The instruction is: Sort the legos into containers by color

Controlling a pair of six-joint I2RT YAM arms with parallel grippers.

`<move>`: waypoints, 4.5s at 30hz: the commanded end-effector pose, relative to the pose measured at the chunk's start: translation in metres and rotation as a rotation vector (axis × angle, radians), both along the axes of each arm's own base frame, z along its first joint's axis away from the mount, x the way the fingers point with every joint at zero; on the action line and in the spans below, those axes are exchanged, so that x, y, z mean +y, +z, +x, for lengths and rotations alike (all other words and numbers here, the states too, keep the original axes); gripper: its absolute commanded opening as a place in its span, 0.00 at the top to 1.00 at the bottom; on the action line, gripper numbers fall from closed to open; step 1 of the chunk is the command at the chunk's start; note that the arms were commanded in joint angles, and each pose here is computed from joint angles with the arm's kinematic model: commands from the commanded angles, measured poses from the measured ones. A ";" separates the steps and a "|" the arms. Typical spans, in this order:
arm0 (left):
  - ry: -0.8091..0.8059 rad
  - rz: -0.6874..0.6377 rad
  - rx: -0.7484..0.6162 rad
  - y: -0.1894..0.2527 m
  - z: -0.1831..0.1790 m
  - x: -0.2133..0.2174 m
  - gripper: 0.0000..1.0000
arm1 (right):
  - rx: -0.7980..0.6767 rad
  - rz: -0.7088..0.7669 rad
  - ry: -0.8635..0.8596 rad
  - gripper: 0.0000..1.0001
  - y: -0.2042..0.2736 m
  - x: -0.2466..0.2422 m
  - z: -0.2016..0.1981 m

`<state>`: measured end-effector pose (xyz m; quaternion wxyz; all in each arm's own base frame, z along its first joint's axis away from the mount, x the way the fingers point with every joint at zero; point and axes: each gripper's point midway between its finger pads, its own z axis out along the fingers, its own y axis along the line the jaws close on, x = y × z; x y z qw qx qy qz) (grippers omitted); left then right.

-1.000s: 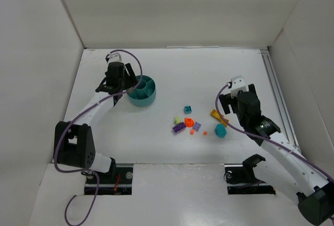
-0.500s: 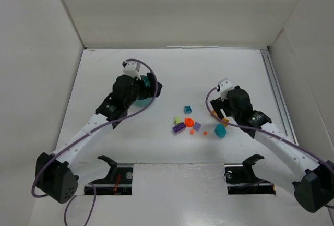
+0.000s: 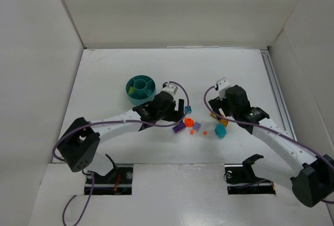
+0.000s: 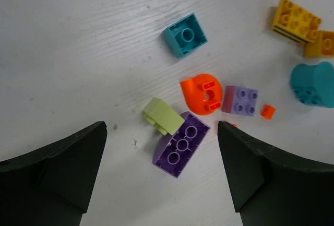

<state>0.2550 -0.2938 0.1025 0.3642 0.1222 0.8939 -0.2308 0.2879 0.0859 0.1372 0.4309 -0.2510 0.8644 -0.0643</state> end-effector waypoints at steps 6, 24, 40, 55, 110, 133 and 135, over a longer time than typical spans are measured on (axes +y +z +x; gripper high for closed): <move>0.028 0.013 0.008 -0.013 0.011 -0.014 0.19 | -0.044 -0.003 -0.132 0.00 0.019 -0.023 0.003; 0.042 0.104 0.079 -0.051 0.020 -0.032 0.63 | -0.044 -0.004 -0.170 0.00 0.012 -0.038 -0.005; 0.065 0.177 0.090 -0.061 0.017 -0.027 0.74 | -0.036 -0.016 -0.174 0.00 0.008 -0.042 -0.006; 0.228 0.060 -0.113 0.040 0.049 0.002 0.88 | -0.044 -0.019 -0.169 0.00 0.010 -0.042 -0.004; 0.539 -0.100 -0.272 0.113 0.151 0.192 0.01 | -0.023 -0.017 -0.136 0.00 0.002 -0.041 -0.001; -0.100 -0.042 -0.074 0.019 0.031 -0.058 0.01 | 0.013 0.015 -0.258 0.00 0.008 -0.058 -0.016; -0.087 -0.034 -0.044 0.007 0.032 -0.062 0.02 | 0.033 0.021 -0.268 0.00 0.003 -0.061 -0.019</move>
